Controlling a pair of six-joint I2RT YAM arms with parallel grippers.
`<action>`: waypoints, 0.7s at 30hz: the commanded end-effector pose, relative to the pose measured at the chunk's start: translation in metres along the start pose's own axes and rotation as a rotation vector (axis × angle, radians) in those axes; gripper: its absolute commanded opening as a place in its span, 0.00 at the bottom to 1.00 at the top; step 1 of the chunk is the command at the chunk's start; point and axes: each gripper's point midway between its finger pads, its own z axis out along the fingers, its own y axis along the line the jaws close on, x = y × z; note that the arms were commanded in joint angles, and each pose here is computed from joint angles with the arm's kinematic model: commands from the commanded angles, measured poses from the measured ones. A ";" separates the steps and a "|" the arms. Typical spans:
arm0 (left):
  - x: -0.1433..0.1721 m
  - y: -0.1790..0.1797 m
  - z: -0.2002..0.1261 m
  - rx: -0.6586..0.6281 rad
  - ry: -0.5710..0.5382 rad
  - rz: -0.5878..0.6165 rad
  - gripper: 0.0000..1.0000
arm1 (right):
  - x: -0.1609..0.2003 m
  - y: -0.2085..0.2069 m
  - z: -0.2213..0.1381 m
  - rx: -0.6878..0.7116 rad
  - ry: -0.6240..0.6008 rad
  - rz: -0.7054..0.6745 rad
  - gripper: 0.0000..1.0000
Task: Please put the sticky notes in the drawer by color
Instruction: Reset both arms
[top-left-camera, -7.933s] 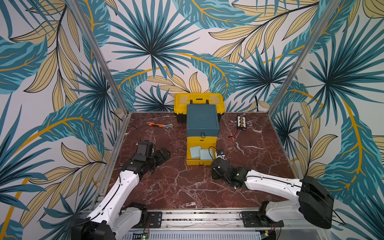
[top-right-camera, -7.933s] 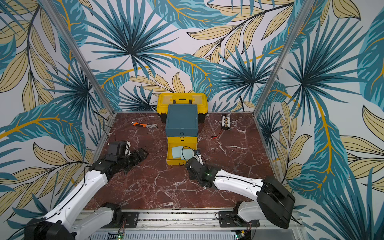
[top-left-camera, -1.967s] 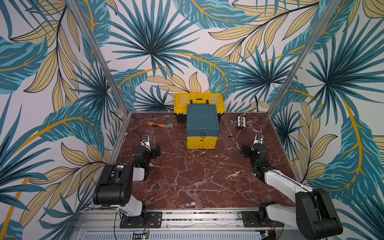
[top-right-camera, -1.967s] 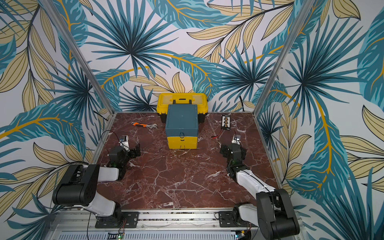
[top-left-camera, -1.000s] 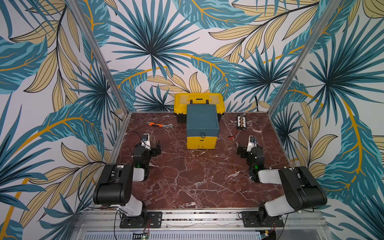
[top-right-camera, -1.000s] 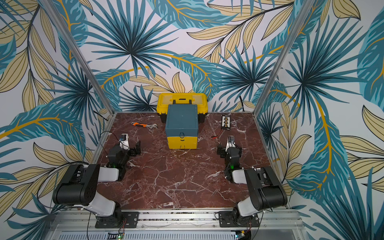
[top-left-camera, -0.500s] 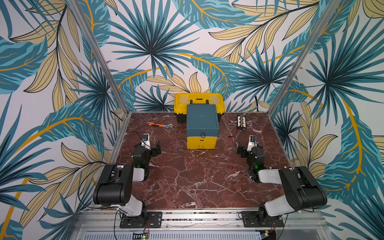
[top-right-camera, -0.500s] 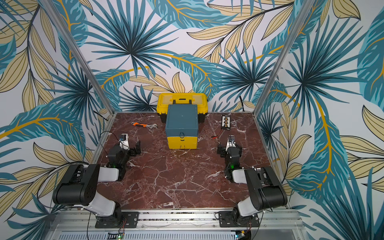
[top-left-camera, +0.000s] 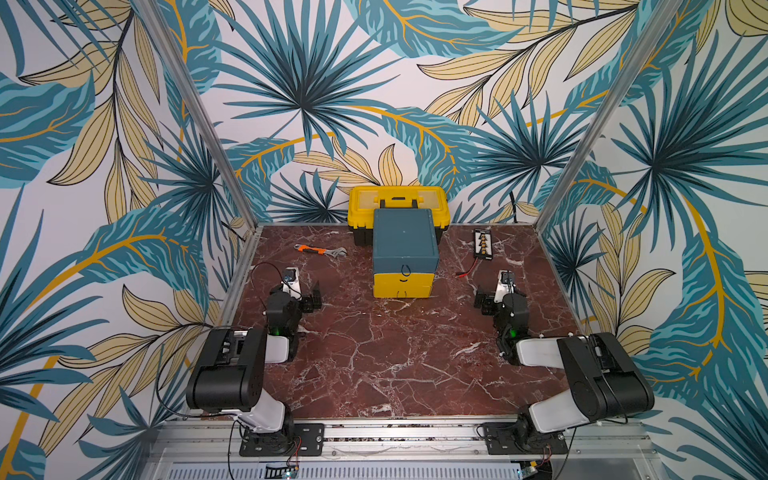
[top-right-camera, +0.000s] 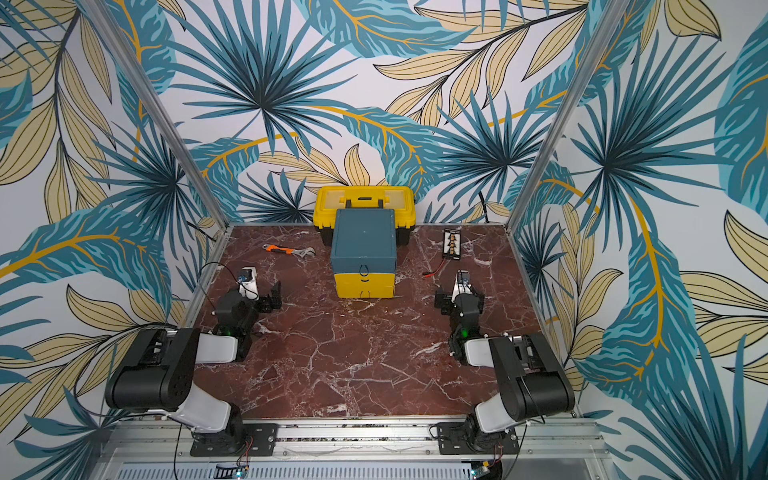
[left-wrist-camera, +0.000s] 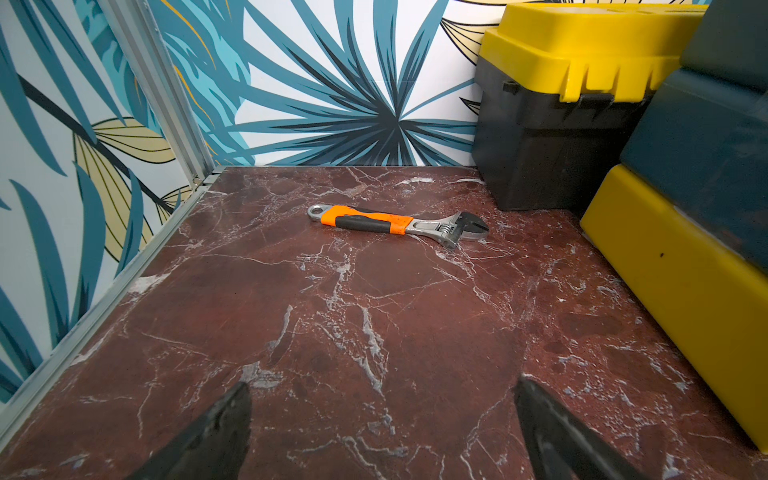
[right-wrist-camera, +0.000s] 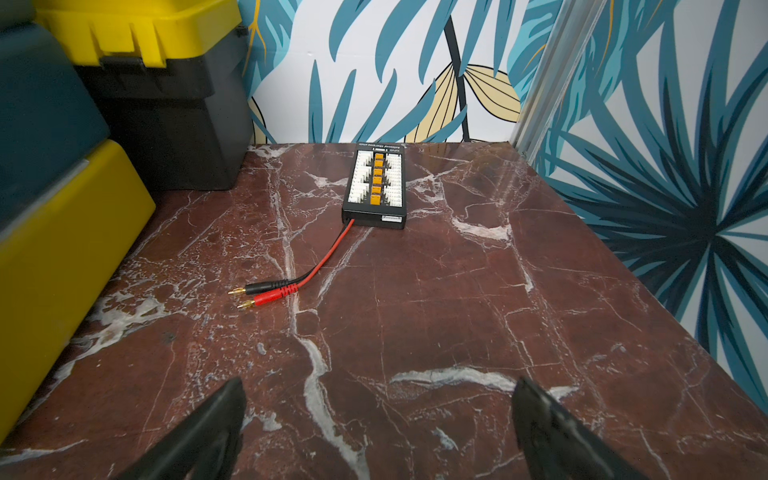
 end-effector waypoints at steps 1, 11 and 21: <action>-0.004 0.004 0.000 -0.011 -0.016 0.001 1.00 | -0.006 -0.002 0.001 0.009 -0.010 0.006 0.99; -0.004 0.004 0.000 -0.011 -0.017 0.000 1.00 | -0.004 -0.001 0.006 -0.034 0.022 0.019 1.00; -0.004 0.004 0.000 -0.012 -0.017 0.000 1.00 | -0.004 -0.001 0.006 -0.033 0.021 0.019 1.00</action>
